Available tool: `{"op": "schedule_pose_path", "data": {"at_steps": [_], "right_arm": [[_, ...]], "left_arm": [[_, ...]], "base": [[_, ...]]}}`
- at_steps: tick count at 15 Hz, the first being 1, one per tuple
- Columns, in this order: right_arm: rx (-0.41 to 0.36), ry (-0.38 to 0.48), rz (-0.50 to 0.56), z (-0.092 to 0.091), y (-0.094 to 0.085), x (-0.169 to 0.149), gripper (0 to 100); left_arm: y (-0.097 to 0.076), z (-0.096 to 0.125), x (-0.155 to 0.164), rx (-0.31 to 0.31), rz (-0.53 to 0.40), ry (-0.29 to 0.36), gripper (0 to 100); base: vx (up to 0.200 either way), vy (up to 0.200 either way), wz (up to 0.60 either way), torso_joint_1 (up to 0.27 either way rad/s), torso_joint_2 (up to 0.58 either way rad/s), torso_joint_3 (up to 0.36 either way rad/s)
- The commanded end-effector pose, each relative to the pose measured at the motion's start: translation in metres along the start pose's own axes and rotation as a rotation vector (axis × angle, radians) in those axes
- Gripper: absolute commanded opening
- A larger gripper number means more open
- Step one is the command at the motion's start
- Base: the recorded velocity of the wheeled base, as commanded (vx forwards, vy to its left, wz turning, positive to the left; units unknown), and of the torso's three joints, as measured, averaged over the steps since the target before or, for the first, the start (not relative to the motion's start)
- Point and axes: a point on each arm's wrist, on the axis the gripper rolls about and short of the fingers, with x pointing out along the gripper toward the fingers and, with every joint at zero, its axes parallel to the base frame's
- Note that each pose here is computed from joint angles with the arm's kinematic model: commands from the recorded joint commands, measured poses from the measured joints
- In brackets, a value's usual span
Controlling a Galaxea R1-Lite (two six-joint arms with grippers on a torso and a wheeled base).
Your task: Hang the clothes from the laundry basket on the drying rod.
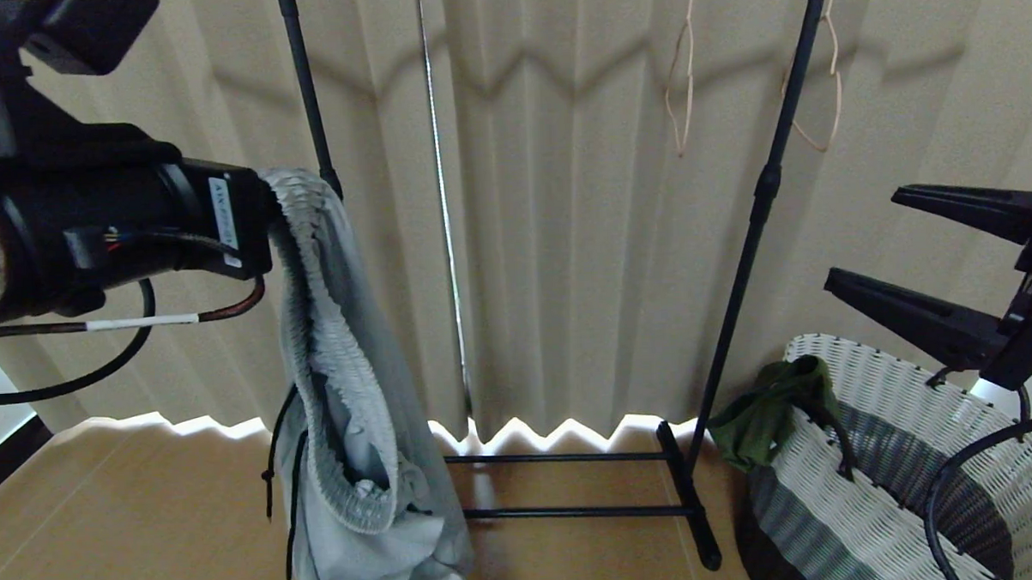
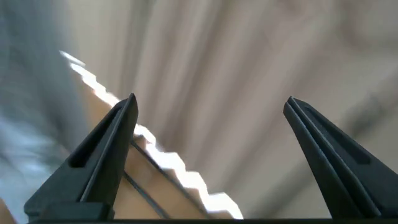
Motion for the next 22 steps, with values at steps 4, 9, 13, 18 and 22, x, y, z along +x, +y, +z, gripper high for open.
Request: {"op": "schedule_pose_path", "data": {"at_steps": [4, 9, 13, 18, 22], "right_arm": [[0.005, 0.15, -0.254, -0.028, -0.016, -0.017, 100], [-0.068, 0.081, -0.369, -0.045, -0.017, -0.031, 100], [-0.075, 0.061, -0.47, -0.056, -0.013, -0.037, 100], [-0.037, 0.127, -0.493, -0.076, -0.005, -0.049, 100], [-0.038, 0.125, -0.503, -0.08, 0.006, -0.064, 100]], "left_arm": [[0.03, -0.056, -0.095, -0.024, 0.158, -0.02, 0], [0.028, -0.117, -0.141, -0.046, 0.232, -0.056, 0], [0.025, -0.135, -0.152, -0.086, 0.227, -0.067, 0], [0.024, -0.134, -0.156, -0.117, 0.187, -0.098, 0], [0.023, -0.138, -0.155, -0.108, 0.184, -0.082, 0]], "base": [[0.0, 0.0, 0.0, 0.0, 0.0, 0.0], [0.0, 0.0, 0.0, 0.0, 0.0, 0.0], [0.0, 0.0, 0.0, 0.0, 0.0, 0.0], [0.0, 0.0, 0.0, 0.0, 0.0, 0.0], [0.0, 0.0, 0.0, 0.0, 0.0, 0.0]]}}
